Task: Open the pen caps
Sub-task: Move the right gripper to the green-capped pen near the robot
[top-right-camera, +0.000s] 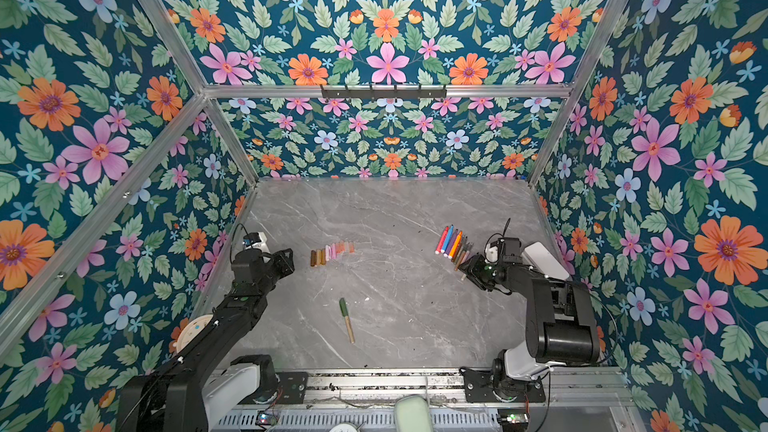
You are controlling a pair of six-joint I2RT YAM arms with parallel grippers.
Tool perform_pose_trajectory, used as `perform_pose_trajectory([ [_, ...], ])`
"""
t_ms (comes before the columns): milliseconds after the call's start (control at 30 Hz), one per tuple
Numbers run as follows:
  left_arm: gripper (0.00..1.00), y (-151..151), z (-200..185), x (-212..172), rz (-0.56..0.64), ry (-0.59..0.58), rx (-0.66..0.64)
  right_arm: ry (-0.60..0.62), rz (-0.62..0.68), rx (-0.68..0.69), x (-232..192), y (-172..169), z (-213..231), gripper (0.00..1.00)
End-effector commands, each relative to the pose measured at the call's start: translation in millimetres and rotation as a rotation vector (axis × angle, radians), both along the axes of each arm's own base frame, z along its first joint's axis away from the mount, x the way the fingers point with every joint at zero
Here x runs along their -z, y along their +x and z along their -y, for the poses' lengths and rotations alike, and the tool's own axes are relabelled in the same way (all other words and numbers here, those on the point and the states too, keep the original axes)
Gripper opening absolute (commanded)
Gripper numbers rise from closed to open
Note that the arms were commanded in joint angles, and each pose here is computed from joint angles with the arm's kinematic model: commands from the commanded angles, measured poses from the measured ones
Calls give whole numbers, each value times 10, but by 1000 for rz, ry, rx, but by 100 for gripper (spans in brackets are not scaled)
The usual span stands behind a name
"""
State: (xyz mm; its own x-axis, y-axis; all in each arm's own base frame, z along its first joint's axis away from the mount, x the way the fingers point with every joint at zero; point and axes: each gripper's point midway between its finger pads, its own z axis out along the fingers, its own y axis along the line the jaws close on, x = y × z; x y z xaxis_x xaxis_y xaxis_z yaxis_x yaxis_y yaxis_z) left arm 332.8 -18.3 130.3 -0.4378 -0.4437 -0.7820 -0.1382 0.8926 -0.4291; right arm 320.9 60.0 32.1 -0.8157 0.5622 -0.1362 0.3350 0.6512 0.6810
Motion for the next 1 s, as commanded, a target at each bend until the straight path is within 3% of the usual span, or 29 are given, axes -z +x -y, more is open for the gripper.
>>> perform_pose_trajectory([
  [0,34,17,-5,-31,13,7,1,-27,-41,2,91,-72,30,49],
  [400,34,22,12,-31,13,-1,8,-77,6,-4,-186,-198,59,48],
  [500,34,20,21,-47,18,-5,12,-136,33,-45,-287,-298,-60,47],
  [633,34,14,18,-64,24,-5,10,-282,79,-257,-366,-502,-676,46],
  [833,34,-8,4,-104,40,-5,1,-448,117,-675,-317,-971,-1982,45],
  [967,34,-35,-18,-134,56,1,-10,-636,160,-918,-238,-1333,-2649,43],
])
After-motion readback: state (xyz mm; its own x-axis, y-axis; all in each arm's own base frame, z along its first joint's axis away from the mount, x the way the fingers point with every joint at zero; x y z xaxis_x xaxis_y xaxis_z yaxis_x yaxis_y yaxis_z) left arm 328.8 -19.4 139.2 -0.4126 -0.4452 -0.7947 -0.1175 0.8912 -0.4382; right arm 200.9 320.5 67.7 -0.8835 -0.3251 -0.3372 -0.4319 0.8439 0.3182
